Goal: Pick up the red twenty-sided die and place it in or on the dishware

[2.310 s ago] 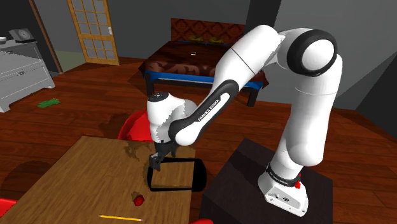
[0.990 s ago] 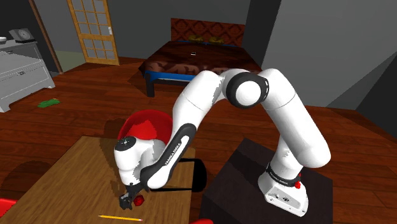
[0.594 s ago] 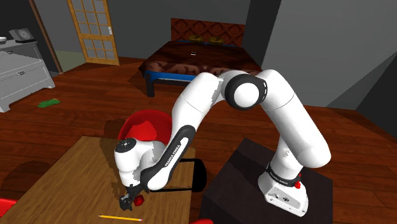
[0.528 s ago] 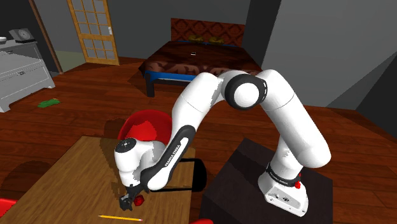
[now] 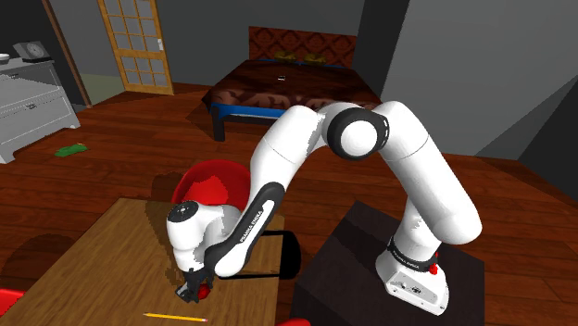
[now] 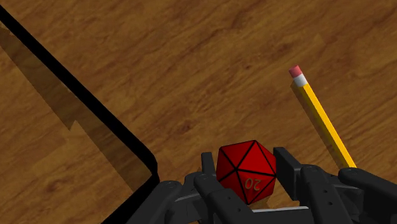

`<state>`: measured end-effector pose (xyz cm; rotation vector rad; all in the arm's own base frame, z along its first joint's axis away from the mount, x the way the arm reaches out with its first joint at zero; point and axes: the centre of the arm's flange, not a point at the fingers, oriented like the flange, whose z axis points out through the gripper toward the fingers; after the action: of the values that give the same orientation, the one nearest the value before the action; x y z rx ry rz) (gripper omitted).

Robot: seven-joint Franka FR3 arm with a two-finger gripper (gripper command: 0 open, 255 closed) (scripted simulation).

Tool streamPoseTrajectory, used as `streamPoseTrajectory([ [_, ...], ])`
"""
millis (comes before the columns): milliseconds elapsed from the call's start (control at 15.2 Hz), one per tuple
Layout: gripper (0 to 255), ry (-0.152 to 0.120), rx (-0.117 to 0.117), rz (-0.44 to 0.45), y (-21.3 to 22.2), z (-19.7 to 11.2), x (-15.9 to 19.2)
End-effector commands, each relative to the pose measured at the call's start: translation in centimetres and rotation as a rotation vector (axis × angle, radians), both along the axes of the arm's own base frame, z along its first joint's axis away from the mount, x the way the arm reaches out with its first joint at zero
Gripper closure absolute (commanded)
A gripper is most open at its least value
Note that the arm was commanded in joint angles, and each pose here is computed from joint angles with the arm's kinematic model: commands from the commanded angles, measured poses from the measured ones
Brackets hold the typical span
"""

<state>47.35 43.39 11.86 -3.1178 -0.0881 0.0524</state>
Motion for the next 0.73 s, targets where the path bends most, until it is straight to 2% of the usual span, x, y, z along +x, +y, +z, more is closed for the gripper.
streamPoseTrajectory([
  [0, 255, 0.0, 0.0, 0.0, 0.0, 0.0, 0.0],
  [198, 255, 0.0, 0.0, 0.0, 0.0, 0.0, 0.0],
  [660, 255, 0.0, 0.0, 0.0, 0.0, 3.7, 0.0],
])
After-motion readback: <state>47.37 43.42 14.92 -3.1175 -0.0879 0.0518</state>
